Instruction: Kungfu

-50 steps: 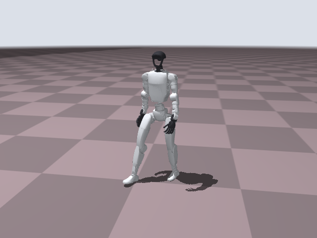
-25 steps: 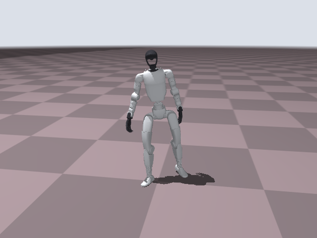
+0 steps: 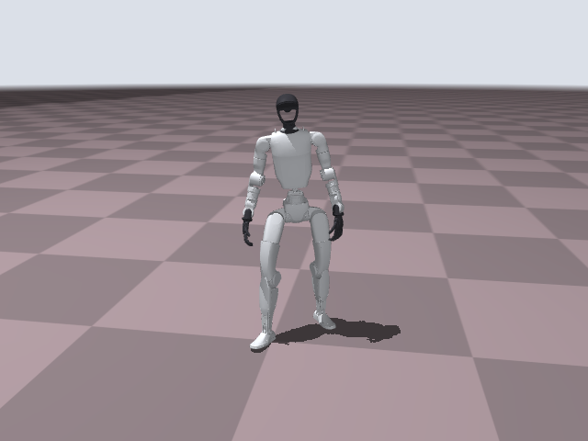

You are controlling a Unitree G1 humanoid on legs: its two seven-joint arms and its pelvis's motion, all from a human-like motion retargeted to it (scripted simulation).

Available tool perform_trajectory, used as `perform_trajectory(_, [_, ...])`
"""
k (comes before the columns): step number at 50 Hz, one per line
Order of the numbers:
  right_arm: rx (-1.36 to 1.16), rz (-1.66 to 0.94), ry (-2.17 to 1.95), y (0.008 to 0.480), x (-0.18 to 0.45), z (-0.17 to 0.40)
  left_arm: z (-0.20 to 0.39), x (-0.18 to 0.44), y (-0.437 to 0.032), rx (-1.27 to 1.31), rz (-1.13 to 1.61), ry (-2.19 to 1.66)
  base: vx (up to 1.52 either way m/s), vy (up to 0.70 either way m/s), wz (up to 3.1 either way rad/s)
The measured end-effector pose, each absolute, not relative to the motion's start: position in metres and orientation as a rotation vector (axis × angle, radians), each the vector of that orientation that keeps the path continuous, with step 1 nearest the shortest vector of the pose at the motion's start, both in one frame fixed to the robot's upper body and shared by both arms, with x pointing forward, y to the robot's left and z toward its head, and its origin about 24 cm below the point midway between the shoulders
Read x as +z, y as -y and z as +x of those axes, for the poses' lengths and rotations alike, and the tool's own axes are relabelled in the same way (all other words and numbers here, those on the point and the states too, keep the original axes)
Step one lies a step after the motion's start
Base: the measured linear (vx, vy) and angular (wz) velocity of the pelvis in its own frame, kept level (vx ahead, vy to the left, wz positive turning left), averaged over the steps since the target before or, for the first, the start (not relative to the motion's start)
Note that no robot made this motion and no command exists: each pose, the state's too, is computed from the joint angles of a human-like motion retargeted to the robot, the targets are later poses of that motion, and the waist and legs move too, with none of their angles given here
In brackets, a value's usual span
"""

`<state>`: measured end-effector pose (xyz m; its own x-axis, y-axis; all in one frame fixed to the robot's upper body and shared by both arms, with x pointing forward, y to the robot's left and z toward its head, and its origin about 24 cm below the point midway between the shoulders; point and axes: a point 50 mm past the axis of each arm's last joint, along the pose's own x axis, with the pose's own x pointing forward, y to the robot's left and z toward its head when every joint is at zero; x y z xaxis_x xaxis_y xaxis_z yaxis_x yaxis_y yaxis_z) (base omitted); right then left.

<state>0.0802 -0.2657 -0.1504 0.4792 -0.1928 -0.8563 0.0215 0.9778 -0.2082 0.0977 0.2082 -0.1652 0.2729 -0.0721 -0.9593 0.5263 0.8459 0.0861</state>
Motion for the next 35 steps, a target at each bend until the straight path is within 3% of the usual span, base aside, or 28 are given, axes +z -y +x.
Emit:
perform_trajectory(5, [-0.317,-0.080,-1.053,0.248,-0.158,0.066,0.108,-0.163,-0.210,-0.417,0.399,-1.261,-0.36,0.42,-0.26])
perform_trajectory(15, [-0.564,0.107,-1.240,0.219,-0.171,-0.004,0.027,-0.172,-0.226,-0.301,0.217,-1.502,-0.07,0.15,-0.02])
perform_trajectory(25, [-0.492,0.066,-1.417,0.209,-0.171,-0.044,-0.068,-0.165,-0.227,-0.033,0.074,-1.804,0.02,0.00,-0.09])
perform_trajectory(35, [-0.353,0.158,-1.304,0.202,-0.175,-0.008,-0.055,-0.171,-0.213,0.193,-0.176,-1.632,-0.02,-0.06,-0.09])
